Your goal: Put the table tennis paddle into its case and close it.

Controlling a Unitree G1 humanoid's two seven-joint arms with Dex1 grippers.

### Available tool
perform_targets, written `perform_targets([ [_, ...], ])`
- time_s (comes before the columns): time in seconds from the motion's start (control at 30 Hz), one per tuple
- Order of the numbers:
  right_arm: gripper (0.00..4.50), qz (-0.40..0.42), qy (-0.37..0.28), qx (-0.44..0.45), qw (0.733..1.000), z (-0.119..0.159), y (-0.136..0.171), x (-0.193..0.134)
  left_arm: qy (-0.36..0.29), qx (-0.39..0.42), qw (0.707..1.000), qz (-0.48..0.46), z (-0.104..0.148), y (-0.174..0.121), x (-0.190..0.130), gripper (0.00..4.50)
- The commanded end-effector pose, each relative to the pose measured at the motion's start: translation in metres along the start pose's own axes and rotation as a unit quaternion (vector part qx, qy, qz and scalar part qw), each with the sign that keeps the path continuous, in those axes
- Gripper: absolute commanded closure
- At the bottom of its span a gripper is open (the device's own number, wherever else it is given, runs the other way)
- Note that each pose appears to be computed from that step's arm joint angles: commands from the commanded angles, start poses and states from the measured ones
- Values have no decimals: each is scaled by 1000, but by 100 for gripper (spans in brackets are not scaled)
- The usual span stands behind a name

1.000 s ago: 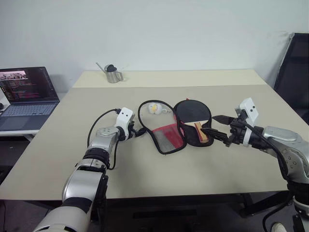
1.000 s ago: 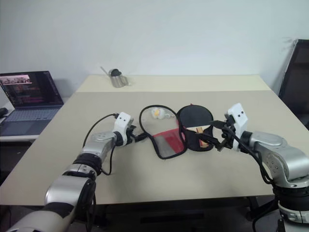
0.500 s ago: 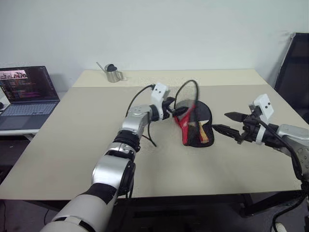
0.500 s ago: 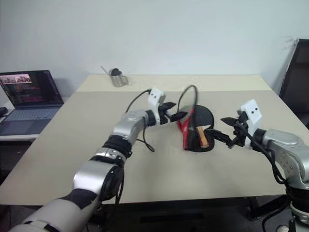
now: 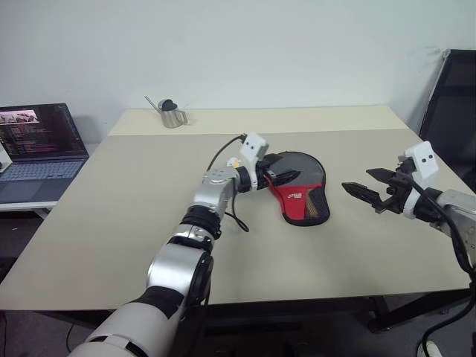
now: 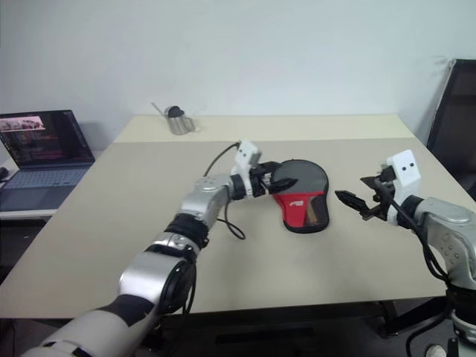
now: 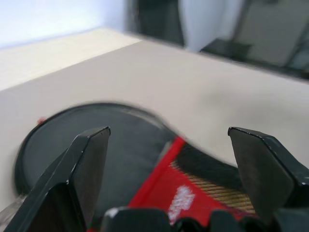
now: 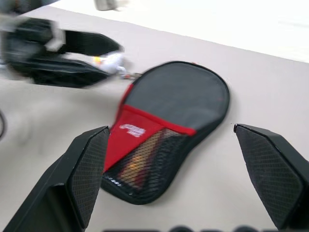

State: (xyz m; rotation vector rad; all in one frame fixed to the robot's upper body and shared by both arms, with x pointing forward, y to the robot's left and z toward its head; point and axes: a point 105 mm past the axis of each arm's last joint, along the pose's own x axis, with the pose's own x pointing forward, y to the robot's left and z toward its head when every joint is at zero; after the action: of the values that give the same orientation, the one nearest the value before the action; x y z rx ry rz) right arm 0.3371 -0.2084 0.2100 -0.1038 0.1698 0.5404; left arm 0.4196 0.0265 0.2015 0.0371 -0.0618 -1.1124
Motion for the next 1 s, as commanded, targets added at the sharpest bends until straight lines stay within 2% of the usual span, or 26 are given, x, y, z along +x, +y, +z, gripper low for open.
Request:
perform_targets([
  [0.03,0,-4,18,-15,1000,-2,0,13,-20,20,998,-52,18,-7,-30,24],
  [0.17,0,-9,40,-16,999,-8,-6,35,4,32,999,-43,16,-6,-77,24],
  [0.43,0,-28,59,3,998,-19,-23,80,30,51,998,10,23,-8,-132,24],
  [0.63,0,-63,80,-15,995,-29,-40,105,35,54,997,47,26,-10,-147,24],
  [0.77,0,-83,98,-40,991,-38,-50,114,33,55,997,52,28,-12,-145,24],
  [1.0,0,-52,121,-61,989,-49,-40,125,33,58,997,47,31,-14,-142,24],
])
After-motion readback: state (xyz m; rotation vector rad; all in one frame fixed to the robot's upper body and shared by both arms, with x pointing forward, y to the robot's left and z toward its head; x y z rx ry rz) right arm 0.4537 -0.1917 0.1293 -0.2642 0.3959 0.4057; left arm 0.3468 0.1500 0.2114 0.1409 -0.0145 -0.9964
